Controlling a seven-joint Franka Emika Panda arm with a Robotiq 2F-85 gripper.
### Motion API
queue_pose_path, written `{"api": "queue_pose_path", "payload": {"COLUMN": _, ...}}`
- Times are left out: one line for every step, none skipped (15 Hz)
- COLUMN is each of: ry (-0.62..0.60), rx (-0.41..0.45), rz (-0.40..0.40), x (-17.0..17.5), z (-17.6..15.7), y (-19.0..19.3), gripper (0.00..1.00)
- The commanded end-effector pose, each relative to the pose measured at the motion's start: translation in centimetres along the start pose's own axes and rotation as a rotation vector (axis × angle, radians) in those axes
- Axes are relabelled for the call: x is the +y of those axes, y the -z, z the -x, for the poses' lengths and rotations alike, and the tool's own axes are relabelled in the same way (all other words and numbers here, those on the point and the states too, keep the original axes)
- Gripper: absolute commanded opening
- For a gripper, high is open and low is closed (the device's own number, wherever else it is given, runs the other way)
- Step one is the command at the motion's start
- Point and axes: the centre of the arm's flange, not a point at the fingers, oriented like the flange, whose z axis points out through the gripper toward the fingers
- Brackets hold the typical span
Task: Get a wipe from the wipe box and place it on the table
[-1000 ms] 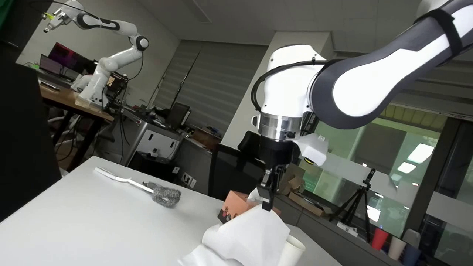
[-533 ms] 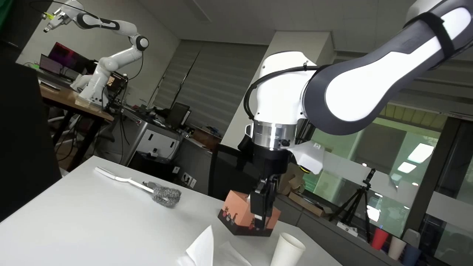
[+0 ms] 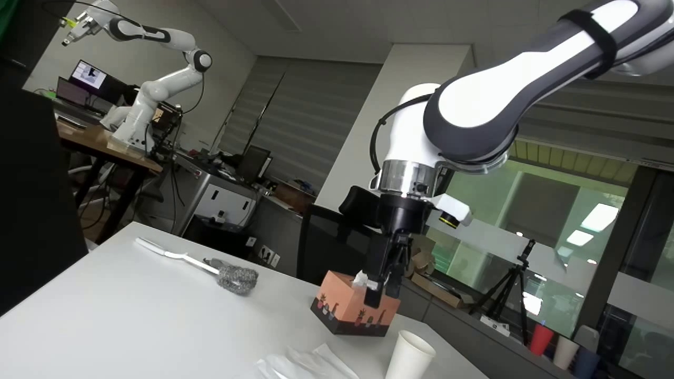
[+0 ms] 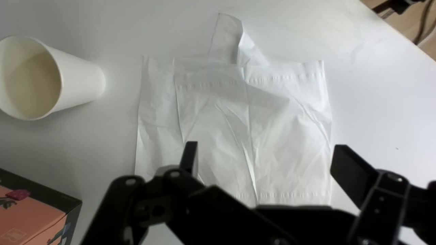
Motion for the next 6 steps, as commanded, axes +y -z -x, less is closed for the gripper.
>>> {"api": "queue_pose_path", "payload": {"ry": -0.004, "rx": 0.011, "rz": -0.031, "x": 1.1, "z": 0.3, "y": 0.7, "gripper": 1.00}}
{"api": "queue_pose_path", "payload": {"ry": -0.008, "rx": 0.020, "rz": -0.043, "x": 1.8, "z": 0.5, "y": 1.2, "gripper": 1.00}}
{"api": "queue_pose_path", "payload": {"ry": -0.010, "rx": 0.025, "rz": -0.046, "x": 2.1, "z": 0.6, "y": 1.4, "gripper": 1.00}}
{"api": "queue_pose_path", "payload": {"ry": -0.009, "rx": 0.026, "rz": -0.046, "x": 2.1, "z": 0.6, "y": 1.5, "gripper": 1.00}}
{"api": "queue_pose_path", "payload": {"ry": -0.006, "rx": 0.026, "rz": -0.046, "x": 1.9, "z": 0.6, "y": 1.5, "gripper": 1.00}}
{"api": "queue_pose_path", "payload": {"ry": -0.003, "rx": 0.025, "rz": -0.047, "x": 1.8, "z": 0.5, "y": 1.5, "gripper": 1.00}}
